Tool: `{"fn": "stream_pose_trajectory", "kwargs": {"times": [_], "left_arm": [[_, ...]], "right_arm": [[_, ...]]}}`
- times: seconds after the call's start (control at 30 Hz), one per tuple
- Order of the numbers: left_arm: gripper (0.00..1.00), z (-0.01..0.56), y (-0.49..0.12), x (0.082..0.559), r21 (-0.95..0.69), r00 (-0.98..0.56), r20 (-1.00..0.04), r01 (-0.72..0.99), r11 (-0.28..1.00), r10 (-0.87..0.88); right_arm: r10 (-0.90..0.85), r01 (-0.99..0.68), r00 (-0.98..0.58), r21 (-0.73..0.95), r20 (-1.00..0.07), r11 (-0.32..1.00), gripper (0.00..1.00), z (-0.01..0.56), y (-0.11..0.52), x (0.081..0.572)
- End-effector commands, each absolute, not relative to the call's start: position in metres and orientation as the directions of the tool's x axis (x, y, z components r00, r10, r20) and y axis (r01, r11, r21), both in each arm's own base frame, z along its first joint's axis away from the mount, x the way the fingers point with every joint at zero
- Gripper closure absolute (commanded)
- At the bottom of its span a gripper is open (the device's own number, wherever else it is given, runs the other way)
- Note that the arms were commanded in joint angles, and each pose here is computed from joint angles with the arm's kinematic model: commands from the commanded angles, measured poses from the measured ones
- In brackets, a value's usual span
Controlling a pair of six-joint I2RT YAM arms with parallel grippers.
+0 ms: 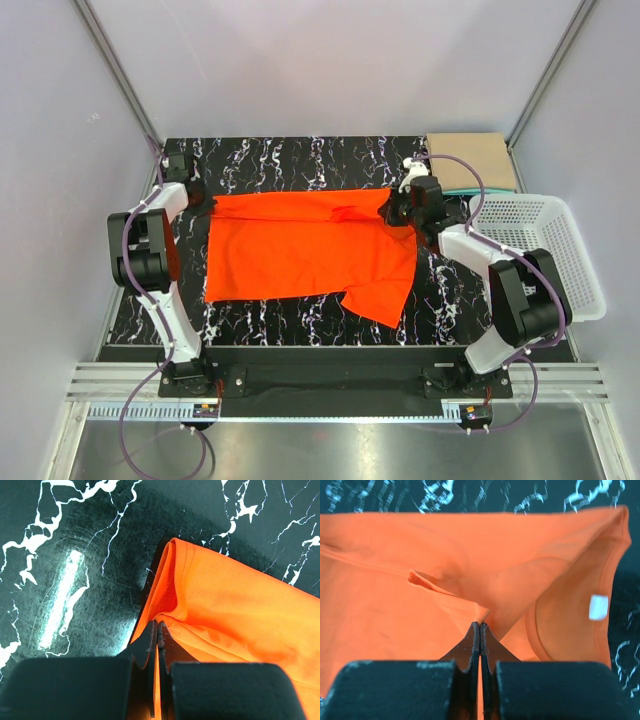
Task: Fold and stack the t-shirts
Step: Fold the tshirt
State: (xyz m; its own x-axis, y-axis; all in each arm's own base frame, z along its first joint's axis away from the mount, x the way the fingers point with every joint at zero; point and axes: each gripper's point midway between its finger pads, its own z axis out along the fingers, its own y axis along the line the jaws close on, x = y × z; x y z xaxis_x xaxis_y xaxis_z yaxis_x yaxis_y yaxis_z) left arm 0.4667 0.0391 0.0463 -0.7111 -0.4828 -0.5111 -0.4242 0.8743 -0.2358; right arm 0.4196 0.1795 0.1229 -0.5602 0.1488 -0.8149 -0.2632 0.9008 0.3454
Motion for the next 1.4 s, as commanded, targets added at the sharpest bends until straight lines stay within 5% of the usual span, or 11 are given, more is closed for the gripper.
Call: {"fn": "stream_pose_trajectory", "kwargs": {"times": [0.0, 0.33, 0.57, 0.77, 0.93, 1.07, 1.2, 1.37], "left_arm": [[1.0, 0.072, 0.04, 0.473, -0.255, -0.671, -0.562, -0.416, 0.873, -0.484], [1.0, 0.08, 0.043, 0.467, -0.241, -0.669, -0.572, -0.416, 0.877, -0.475], [0.73, 0.089, 0.039, 0.46, -0.242, -0.668, -0.583, -0.401, 0.883, -0.463], [0.75, 0.097, 0.047, 0.442, -0.229, -0.618, -0.611, -0.46, 0.858, -0.494], [0.63, 0.096, 0.04, 0.436, -0.249, -0.634, -0.581, -0.457, 0.854, -0.509], [0.58, 0.078, 0.033, 0.426, -0.254, -0.661, -0.542, -0.46, 0.851, -0.519], [0.57, 0.07, 0.029, 0.422, -0.253, -0.676, -0.514, -0.468, 0.847, -0.527], [0.56, 0.089, 0.006, 0.434, -0.294, -0.684, -0.542, -0.389, 0.873, -0.488]], "right_arm": [[0.194, -0.195, -0.518, 0.336, -0.833, 0.922, 1.0, 0.129, 0.17, 0.418], [0.201, -0.096, -0.53, 0.294, -0.824, 0.951, 1.0, 0.105, 0.152, 0.404], [0.195, -0.116, -0.532, 0.299, -0.824, 0.947, 1.0, 0.107, 0.155, 0.403], [0.192, -0.138, -0.55, 0.316, -0.813, 0.939, 1.0, 0.105, 0.159, 0.396], [0.191, -0.144, -0.557, 0.321, -0.808, 0.936, 1.0, 0.103, 0.16, 0.393], [0.183, -0.135, -0.595, 0.321, -0.782, 0.937, 0.78, 0.095, 0.159, 0.383], [0.188, -0.085, -0.599, 0.295, -0.779, 0.952, 0.66, 0.108, 0.147, 0.378], [0.219, -0.029, -0.625, 0.303, -0.749, 0.953, 0.64, 0.122, 0.144, 0.379]]}}
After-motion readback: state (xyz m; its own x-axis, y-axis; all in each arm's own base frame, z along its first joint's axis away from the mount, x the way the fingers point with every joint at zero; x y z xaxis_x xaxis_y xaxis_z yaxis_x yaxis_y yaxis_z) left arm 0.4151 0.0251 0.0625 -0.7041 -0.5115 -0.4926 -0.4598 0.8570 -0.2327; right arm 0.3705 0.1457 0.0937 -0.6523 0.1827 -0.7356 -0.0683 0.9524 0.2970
